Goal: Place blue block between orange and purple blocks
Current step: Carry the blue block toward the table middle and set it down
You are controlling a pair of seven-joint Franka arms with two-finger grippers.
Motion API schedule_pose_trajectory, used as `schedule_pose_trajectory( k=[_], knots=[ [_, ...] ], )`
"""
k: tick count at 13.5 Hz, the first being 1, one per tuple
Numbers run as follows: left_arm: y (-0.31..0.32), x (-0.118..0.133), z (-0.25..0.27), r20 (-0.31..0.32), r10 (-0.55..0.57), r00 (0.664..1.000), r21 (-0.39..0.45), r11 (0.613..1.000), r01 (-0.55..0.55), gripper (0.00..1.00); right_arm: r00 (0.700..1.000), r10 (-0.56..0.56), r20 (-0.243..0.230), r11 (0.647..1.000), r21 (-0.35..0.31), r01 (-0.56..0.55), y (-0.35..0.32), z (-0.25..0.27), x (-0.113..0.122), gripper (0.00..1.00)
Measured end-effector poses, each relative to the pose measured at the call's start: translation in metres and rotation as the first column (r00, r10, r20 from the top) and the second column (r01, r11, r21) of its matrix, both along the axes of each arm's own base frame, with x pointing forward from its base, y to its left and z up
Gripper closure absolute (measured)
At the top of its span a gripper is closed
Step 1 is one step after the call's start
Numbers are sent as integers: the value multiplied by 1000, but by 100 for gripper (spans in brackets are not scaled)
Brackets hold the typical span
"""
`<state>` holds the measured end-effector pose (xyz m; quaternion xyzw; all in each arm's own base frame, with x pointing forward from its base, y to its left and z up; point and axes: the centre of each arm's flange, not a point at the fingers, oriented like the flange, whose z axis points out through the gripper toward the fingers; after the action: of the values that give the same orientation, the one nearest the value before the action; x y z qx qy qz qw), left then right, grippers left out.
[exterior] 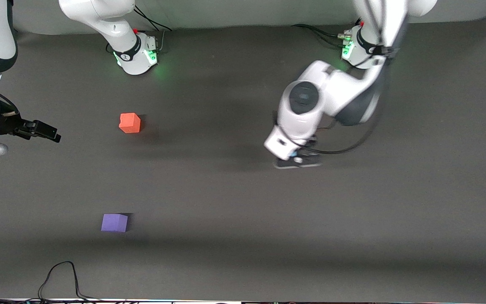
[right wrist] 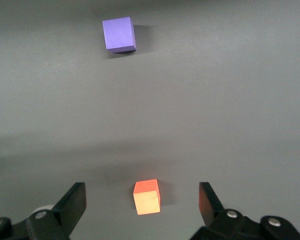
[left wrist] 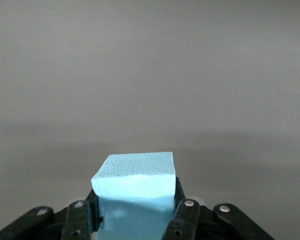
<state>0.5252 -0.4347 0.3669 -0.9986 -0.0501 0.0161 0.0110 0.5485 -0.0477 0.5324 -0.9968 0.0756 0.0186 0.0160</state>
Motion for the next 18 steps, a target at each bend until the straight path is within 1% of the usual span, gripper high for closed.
schedule_pose_trajectory(
  k=[3, 6, 8, 10, 14, 16, 18],
  knots=[
    [-90, -35, -47, 18, 2, 1000, -3, 1000, -2, 45, 1000, -1, -2, 1000, 0, 1, 0, -1, 0, 0],
    [-150, -63, -96, 50, -23, 998, 9, 1000, 22, 45, 1000, -1, -4, 1000, 0, 1, 0, -2, 1, 0],
    [-168, -70, -120, 75, -46, 996, -14, 999, 47, 46, 1000, -1, -5, 1000, 0, 1, 0, -2, 1, 0],
    [-174, -72, -135, 96, -58, 994, -28, 998, 61, 47, 1000, -1, -6, 1000, 2, 1, 0, -3, 1, 0],
    [-175, -76, -156, 94, -71, 993, -11, 997, 72, 47, 1000, -5, 1, 1000, 29, 5, 4, -1, 2, 0],
    [-174, -75, -159, 98, -75, 992, -3, 997, 76, 30, 1000, 14, 14, 999, 39, -15, 17, 6, 4, 0],
    [-173, -70, -154, 107, -72, 992, -2, 997, 72, 6, 999, 32, 10, 998, 48, -32, 53, 9, 5, 0]
  ],
)
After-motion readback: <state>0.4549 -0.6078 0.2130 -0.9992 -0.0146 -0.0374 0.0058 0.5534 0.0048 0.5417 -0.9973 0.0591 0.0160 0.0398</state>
